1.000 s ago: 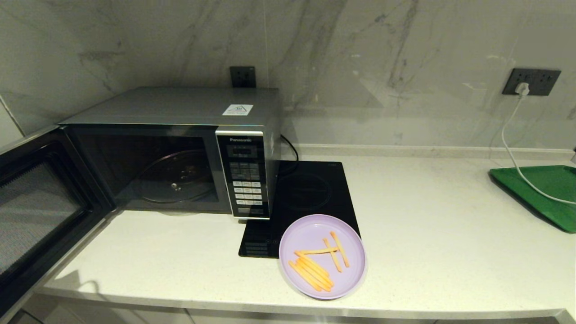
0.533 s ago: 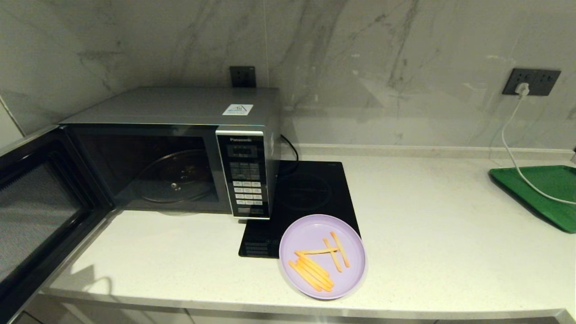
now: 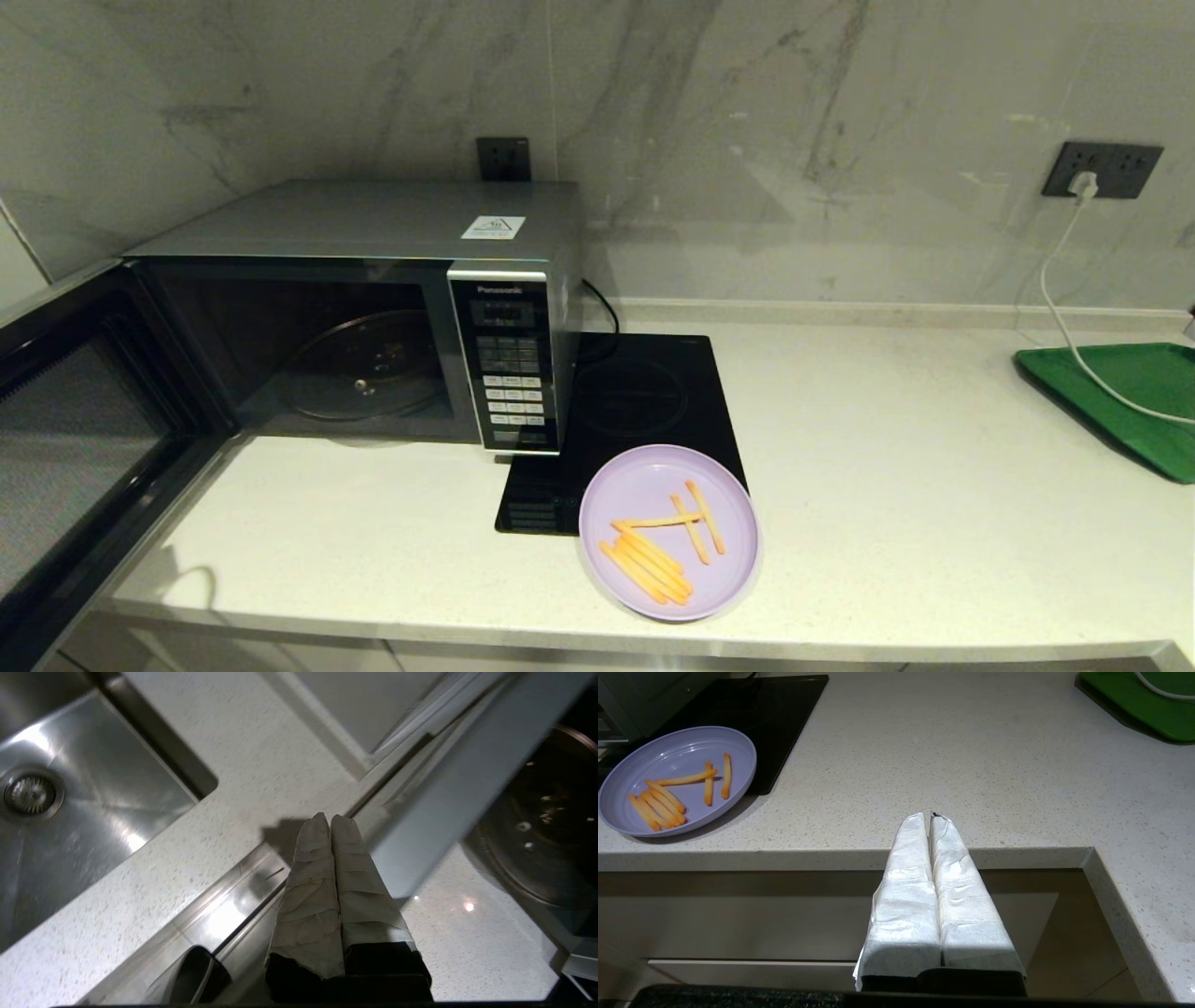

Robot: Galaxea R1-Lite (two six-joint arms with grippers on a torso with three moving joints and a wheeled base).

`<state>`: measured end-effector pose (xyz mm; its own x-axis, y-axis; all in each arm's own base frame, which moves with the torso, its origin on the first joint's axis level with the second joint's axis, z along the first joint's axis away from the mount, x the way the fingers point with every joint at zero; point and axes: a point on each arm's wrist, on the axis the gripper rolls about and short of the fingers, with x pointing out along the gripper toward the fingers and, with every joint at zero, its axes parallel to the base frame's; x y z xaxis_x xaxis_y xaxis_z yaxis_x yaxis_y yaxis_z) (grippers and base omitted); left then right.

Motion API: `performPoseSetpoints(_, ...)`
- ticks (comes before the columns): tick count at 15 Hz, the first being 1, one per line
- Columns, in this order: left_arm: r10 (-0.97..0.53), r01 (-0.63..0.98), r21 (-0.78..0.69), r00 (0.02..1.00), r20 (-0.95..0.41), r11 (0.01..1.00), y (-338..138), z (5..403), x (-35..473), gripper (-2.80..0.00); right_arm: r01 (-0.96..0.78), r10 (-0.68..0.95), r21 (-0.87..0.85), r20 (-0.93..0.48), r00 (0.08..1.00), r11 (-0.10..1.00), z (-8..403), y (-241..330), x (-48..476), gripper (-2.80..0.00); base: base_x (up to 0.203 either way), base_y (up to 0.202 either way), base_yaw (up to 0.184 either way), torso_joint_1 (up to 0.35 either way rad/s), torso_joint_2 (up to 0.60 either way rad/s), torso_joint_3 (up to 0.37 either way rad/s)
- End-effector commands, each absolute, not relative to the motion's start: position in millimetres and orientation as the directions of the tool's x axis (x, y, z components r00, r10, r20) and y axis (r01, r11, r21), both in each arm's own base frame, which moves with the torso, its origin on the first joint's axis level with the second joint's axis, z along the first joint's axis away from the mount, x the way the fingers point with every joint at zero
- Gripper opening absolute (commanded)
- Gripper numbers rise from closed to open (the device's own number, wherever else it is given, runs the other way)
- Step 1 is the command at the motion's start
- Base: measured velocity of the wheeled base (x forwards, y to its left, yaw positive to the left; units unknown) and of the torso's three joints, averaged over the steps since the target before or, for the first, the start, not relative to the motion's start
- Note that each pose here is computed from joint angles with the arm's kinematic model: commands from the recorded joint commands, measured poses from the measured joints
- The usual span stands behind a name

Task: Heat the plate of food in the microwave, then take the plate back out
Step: Close the microwave oven

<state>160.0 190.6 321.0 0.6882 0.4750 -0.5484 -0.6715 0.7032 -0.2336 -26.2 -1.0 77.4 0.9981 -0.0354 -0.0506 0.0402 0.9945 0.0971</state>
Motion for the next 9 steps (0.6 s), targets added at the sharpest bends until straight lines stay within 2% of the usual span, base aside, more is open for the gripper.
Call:
performPoseSetpoints(1, 0.45, -0.697, -0.243, 0.649, -0.613, 0.675, 206, 303, 167, -2.8, 0.04, -0.035, 0.097, -0.052, 0.998, 0.994, 77, -1, -26, -2.8, 0.0, 0.0, 0.0, 0.0, 0.0, 0.0)
performPoseSetpoints(5, 0.405, -0.692, -0.251, 0.636, -0.657, 0.677, 196, 288, 165, -2.8, 0.04, -0.035, 0.097, -0.053, 0.998, 0.994, 77, -1, -26, -2.8, 0.0, 0.0, 0.0, 0.0, 0.0, 0.0)
performPoseSetpoints(9, 0.312, -0.601, -0.271, 0.686, -0.657, 0.752, 145, 288, 162, -2.8, 0.04, -0.035, 0.097, -0.052, 0.998, 0.994, 78, -1, -26, -2.8, 0.0, 0.0, 0.0, 0.0, 0.0, 0.008)
